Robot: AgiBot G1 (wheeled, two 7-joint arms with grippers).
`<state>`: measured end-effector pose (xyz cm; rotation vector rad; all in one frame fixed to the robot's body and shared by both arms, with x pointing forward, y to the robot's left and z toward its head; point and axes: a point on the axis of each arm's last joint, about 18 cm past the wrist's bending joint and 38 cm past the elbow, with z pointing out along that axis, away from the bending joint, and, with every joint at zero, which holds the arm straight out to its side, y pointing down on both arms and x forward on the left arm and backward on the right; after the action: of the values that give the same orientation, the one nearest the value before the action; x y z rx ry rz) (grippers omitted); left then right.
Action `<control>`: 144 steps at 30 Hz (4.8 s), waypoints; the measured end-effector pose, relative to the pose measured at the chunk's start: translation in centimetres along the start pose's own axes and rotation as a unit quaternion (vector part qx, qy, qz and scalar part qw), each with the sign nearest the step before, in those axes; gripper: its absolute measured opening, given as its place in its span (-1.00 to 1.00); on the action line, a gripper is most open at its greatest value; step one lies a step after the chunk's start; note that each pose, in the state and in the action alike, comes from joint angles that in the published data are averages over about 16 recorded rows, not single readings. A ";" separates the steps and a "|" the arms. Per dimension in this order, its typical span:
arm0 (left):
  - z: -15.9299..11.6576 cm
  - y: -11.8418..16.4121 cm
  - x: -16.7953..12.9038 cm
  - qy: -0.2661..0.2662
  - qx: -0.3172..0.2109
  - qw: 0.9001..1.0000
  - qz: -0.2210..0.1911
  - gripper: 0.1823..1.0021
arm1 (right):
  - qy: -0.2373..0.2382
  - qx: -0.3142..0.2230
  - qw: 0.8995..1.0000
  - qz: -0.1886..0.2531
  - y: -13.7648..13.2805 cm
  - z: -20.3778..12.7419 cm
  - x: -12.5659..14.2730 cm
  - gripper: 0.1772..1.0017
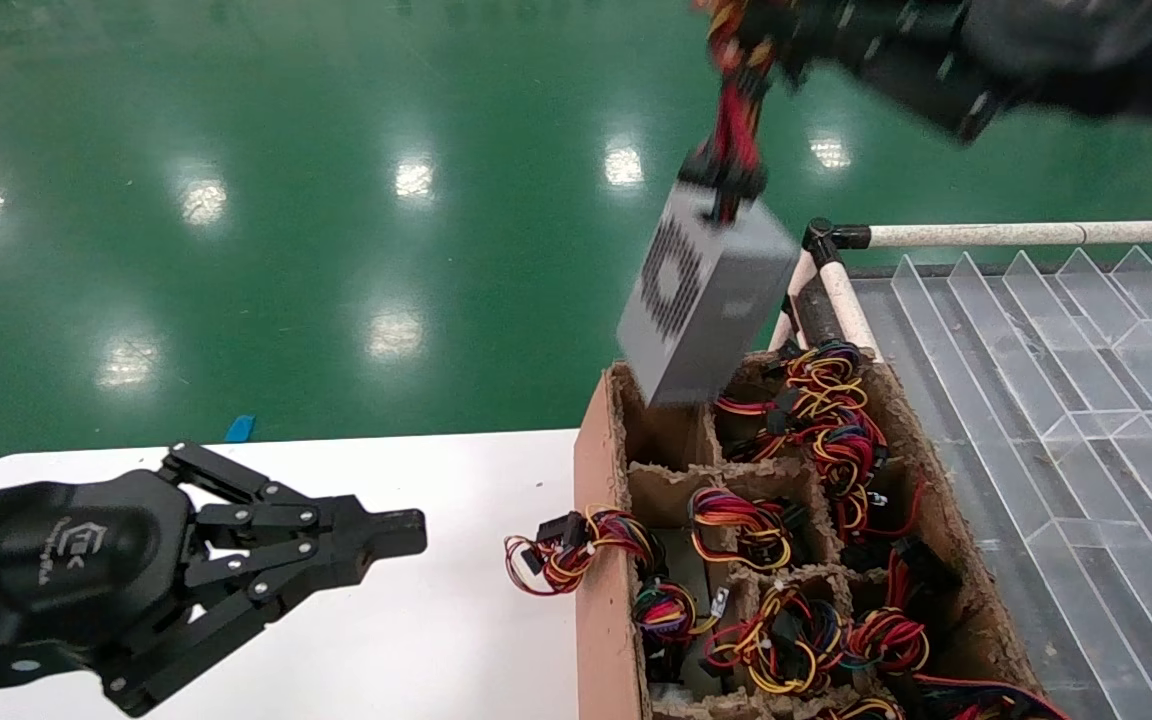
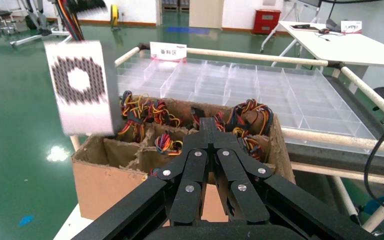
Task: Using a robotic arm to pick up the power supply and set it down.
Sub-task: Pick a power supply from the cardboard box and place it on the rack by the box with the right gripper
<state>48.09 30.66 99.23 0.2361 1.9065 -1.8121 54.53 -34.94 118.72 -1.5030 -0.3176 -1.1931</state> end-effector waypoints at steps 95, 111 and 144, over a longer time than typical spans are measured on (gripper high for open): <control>0.0 0.0 0.0 0.000 0.000 1.000 0.000 -0.98 | 0.311 -0.342 0.886 -0.024 14.1 -9.1 10.5 -0.80; 0.0 0.0 0.0 0.000 0.000 1.000 0.000 -0.98 | 0.300 -0.331 0.894 -0.030 14.0 -7.1 10.3 -0.80; 0.0 0.0 0.0 0.000 0.000 1.000 0.000 -0.98 | 0.303 -0.360 0.881 -0.048 15.1 -7.9 10.3 -0.80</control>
<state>48.09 30.66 99.23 0.2361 1.9065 -1.8121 66.43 -50.77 116.97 -1.6194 0.5456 -1.9168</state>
